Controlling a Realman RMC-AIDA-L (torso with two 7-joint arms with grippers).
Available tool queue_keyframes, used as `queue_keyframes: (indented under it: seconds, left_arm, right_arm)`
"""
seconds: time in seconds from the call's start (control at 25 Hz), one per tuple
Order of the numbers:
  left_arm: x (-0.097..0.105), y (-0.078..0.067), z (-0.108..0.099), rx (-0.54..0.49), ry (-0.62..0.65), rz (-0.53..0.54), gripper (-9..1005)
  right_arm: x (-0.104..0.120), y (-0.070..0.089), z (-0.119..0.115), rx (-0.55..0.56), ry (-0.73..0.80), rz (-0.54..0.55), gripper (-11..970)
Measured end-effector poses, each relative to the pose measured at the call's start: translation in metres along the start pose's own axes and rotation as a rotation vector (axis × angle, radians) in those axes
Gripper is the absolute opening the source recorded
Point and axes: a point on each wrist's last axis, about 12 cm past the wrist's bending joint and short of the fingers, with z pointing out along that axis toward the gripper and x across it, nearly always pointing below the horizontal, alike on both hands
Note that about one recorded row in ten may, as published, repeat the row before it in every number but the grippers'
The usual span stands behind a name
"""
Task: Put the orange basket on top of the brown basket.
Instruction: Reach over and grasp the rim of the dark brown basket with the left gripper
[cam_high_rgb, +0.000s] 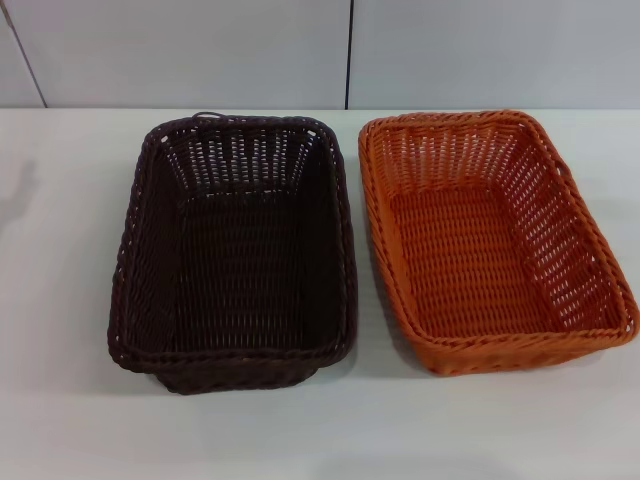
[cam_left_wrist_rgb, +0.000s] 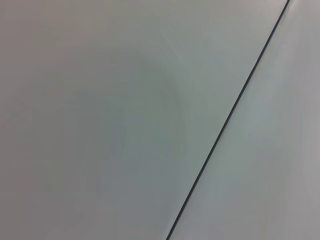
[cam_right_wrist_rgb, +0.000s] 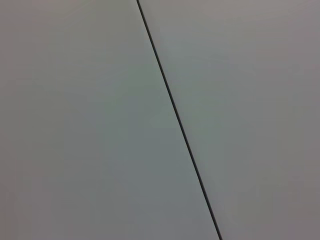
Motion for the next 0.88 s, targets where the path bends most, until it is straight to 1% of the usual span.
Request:
queue_keyframes:
  seconds: [0.44, 0.52, 0.64, 0.68, 0.72, 0.8, 0.88]
  left_arm:
    - [0.001, -0.002, 0.002, 0.014, 0.011, 0.004, 855]
    - [0.001, -0.004, 0.006, 0.023, 0.021, 0.002, 854]
    - [-0.002, -0.002, 0.016, 0.015, 0.066, -0.038, 853]
    - [-0.006, -0.003, 0.029, 0.024, 0.127, -0.064, 853]
    - [-0.009, -0.003, 0.037, 0.028, 0.163, -0.075, 852]
    - [-0.018, -0.006, 0.058, 0.059, 0.274, -0.090, 851]
    - [-0.032, -0.012, 0.081, 0.092, 0.395, -0.109, 851]
  right_arm:
    - [0.001, -0.002, -0.002, 0.006, 0.005, -0.001, 698]
    - [0.001, -0.002, -0.002, 0.006, 0.005, -0.001, 698]
    - [0.001, -0.002, -0.002, 0.006, 0.005, -0.001, 698]
    - [0.000, -0.002, -0.002, 0.006, 0.004, -0.001, 698]
    - [0.000, -0.001, -0.002, 0.005, 0.004, -0.001, 698]
    - [0.001, -0.001, -0.002, 0.006, 0.005, 0.000, 698]
    - [0.001, -0.002, -0.002, 0.009, 0.007, 0.000, 698]
